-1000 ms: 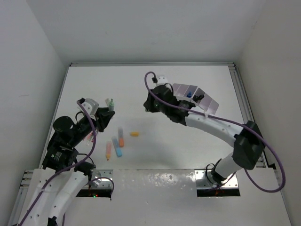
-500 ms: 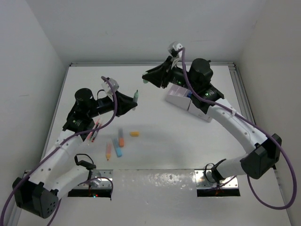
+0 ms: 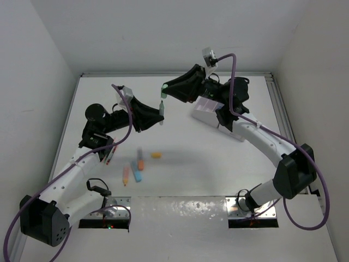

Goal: Sort the stationery into containers
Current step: Close the pen cap on the pen.

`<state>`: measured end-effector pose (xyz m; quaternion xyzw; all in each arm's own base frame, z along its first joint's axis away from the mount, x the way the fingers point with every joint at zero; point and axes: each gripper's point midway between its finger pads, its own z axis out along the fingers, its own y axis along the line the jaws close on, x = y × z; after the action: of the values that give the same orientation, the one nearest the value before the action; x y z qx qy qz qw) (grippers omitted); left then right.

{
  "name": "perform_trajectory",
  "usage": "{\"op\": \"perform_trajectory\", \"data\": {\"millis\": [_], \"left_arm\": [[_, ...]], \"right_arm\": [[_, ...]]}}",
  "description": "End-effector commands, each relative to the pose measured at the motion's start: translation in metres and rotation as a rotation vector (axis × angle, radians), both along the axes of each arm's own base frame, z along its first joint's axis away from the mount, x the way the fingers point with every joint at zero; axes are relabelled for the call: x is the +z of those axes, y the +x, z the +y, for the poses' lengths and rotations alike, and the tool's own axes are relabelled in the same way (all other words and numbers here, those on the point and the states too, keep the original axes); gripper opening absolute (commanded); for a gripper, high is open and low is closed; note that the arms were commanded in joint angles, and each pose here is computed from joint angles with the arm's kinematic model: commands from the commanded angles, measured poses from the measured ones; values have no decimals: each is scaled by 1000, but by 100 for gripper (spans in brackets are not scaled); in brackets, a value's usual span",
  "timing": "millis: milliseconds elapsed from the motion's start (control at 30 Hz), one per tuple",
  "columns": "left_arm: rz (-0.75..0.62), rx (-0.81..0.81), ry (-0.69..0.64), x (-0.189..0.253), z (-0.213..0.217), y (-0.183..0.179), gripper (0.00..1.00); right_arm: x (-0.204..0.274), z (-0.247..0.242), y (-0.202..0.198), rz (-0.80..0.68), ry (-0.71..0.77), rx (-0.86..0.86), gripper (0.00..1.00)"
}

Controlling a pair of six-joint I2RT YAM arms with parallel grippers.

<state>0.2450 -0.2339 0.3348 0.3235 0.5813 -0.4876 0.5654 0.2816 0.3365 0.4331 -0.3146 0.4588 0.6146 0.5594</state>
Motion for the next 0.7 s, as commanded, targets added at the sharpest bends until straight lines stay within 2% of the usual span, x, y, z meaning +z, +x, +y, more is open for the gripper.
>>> {"op": "perform_trajectory", "data": {"millis": [0,433,667], "left_arm": [[-45,-37,-81,21,-4,-16,0],[-41,-7,-125,33,-5,-12,0],[-51,-10,-105,30,-4,-13,0]], "right_arm": [[23,0,-21,-77,51,68,0],[7,9,-21,-59,6,63,0],[12,9,-19,-85,-5,39,0]]}}
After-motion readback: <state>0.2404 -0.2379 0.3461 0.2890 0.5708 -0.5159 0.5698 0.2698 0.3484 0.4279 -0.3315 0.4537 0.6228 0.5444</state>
